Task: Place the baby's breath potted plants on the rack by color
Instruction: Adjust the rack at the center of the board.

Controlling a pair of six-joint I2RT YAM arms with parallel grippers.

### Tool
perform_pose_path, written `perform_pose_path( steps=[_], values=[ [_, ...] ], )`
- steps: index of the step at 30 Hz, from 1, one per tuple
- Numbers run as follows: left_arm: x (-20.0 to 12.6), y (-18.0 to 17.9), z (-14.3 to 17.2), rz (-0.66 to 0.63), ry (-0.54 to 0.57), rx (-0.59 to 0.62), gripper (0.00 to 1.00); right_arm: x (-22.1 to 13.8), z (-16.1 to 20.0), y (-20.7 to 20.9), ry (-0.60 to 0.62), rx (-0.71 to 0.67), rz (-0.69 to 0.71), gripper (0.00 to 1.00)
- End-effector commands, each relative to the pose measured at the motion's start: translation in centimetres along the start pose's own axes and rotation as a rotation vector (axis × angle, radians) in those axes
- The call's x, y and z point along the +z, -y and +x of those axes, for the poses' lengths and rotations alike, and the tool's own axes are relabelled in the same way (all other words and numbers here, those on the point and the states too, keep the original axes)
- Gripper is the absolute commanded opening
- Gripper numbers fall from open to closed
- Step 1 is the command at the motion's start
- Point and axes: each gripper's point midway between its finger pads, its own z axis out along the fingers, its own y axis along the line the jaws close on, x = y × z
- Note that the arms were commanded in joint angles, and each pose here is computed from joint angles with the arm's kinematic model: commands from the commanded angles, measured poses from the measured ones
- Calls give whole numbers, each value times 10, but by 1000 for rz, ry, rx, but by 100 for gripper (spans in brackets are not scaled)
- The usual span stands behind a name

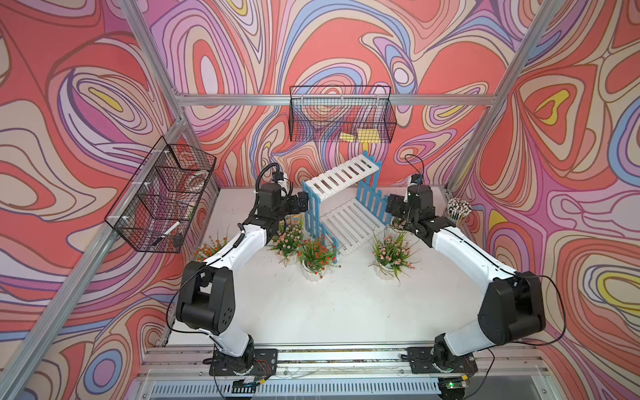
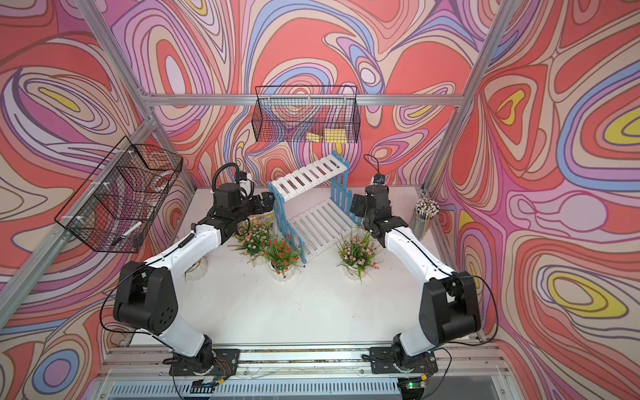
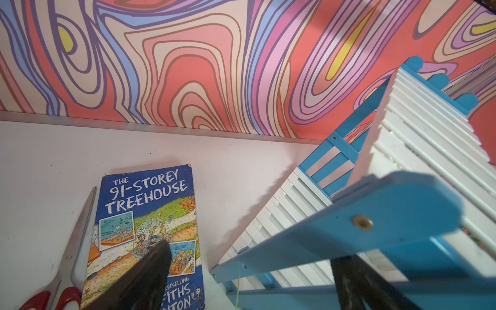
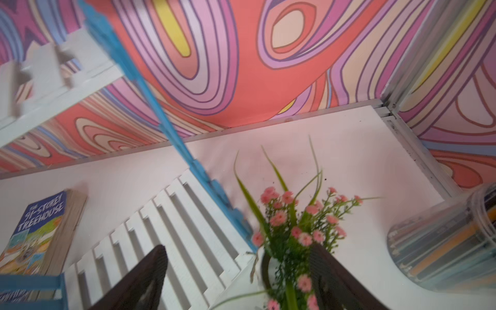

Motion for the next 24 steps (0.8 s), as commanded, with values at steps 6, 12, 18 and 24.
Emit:
perform_pose_path(
  steps=[6,12,18,24],
  values=[
    [-11,0,7,-1,-4,-33,94,64,-37,31,-8,159,-35,85],
    [-11,-1,10,-4,-11,-35,94,124,-53,30,-56,173,-95,85],
    [-12,-1,11,-4,-11,-34,94,155,-63,-2,-63,235,-308,83],
    [-17,1,7,-2,-5,-37,94,165,-64,-17,-130,309,-401,82]
  ],
)
